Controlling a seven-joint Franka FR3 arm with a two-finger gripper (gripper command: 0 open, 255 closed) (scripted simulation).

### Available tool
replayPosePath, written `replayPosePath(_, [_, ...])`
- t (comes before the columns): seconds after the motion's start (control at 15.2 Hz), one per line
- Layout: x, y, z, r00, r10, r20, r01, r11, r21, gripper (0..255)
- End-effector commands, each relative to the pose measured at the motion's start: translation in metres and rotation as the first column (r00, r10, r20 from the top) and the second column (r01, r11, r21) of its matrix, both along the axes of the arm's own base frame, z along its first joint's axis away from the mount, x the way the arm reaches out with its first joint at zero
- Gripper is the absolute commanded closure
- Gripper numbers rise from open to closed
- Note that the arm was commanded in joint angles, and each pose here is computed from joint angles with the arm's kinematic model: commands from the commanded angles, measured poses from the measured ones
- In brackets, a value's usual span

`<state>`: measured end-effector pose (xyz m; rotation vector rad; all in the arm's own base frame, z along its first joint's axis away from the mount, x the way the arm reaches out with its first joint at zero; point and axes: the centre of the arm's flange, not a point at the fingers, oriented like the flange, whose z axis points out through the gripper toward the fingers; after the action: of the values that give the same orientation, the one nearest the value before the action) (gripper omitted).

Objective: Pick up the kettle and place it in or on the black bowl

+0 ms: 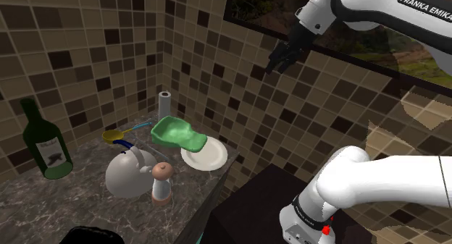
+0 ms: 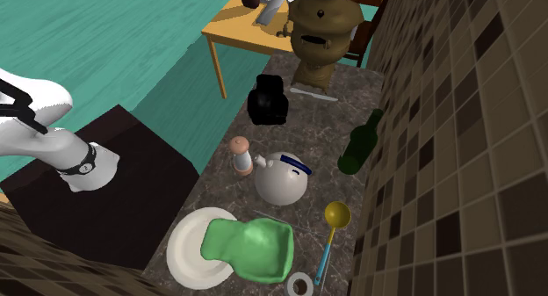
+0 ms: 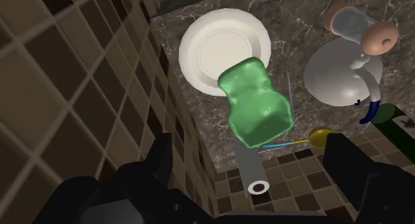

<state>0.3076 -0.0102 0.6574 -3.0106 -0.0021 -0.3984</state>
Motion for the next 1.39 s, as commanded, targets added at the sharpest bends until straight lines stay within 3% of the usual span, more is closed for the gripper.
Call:
replayPosePath(0.0, [0.000,0.000,0.000,1.000,0.000,0.000,0.000,1.000,0.000,0])
replayPosePath(1.32, [0.128,0.198,-0.136,0.989,0.135,-0.063,-0.139,0.988,-0.072,0])
